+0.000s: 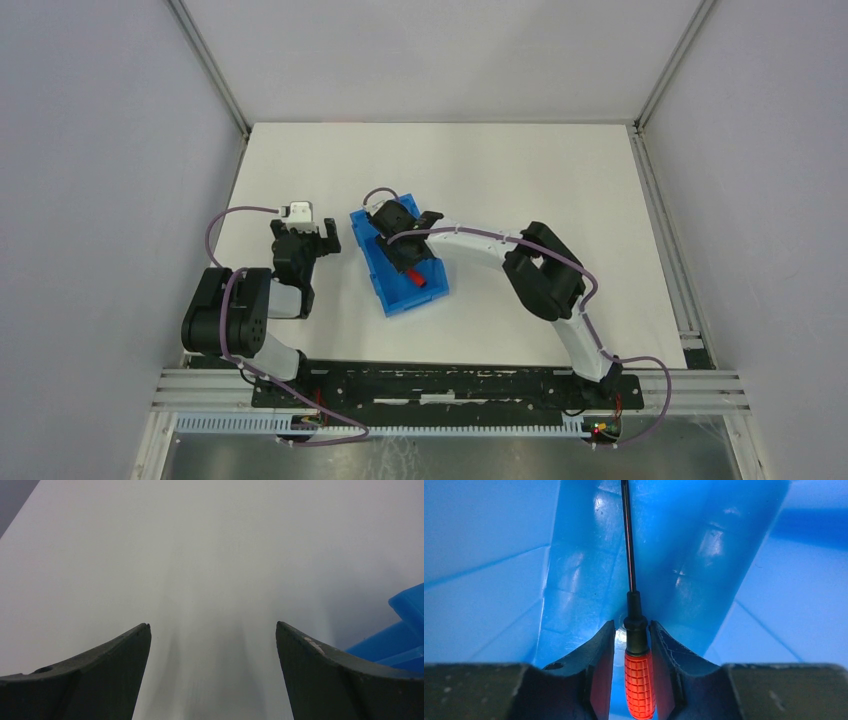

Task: Put the screwdriver in the bin

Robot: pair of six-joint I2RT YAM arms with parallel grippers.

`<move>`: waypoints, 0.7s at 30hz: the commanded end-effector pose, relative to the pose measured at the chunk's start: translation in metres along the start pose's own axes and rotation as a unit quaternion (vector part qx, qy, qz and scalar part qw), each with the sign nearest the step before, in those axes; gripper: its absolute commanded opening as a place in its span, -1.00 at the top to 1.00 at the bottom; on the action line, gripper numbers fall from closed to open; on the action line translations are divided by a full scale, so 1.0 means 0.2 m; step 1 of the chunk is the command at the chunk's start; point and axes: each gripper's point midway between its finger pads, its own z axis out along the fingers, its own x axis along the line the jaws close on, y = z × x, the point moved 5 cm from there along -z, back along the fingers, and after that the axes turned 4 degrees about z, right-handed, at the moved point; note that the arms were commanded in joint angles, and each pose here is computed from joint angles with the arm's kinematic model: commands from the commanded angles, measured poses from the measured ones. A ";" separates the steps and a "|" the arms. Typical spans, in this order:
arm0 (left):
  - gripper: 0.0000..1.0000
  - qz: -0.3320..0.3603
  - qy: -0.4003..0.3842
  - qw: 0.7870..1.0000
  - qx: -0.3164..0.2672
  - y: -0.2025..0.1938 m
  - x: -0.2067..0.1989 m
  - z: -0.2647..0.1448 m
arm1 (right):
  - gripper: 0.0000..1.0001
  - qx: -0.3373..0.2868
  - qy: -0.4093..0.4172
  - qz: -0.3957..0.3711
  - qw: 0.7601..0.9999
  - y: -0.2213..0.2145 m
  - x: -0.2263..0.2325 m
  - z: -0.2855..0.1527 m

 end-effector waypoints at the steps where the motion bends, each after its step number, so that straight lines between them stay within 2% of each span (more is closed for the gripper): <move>1: -1.00 -0.017 0.003 0.999 -0.027 0.06 0.00 0.01 | 0.26 -0.100 0.018 0.009 0.995 0.27 0.06 -0.29; 5: -1.00 -0.017 0.003 0.999 -0.027 0.06 0.00 0.01 | 0.20 -0.165 0.024 0.010 0.986 0.40 0.04 -0.57; 7: -1.00 -0.017 0.003 0.999 -0.027 0.06 0.00 0.01 | 0.09 -0.200 0.019 0.003 0.980 0.46 0.01 -0.73; 9: -1.00 -0.017 0.003 0.999 -0.027 0.06 0.00 0.01 | -0.23 -0.232 0.003 -0.014 0.973 0.49 -0.05 -0.88; 10: -1.00 -0.017 0.003 0.999 -0.027 0.06 0.00 0.01 | -0.52 -0.246 -0.016 -0.019 0.969 0.49 -0.10 -0.94; 12: -1.00 -0.017 0.003 0.999 -0.027 0.06 0.00 0.01 | -0.96 -0.271 -0.068 -0.024 0.960 0.49 -0.24 -1.06; 17: -1.00 -0.017 0.003 0.999 -0.027 0.06 0.00 0.01 | -0.96 -0.302 -0.176 0.040 0.936 0.31 -0.77 -1.20; 21: -1.00 -0.017 0.003 0.999 -0.027 0.06 0.00 0.01 | -0.96 -0.331 -0.231 0.102 0.909 0.01 -1.12 -1.21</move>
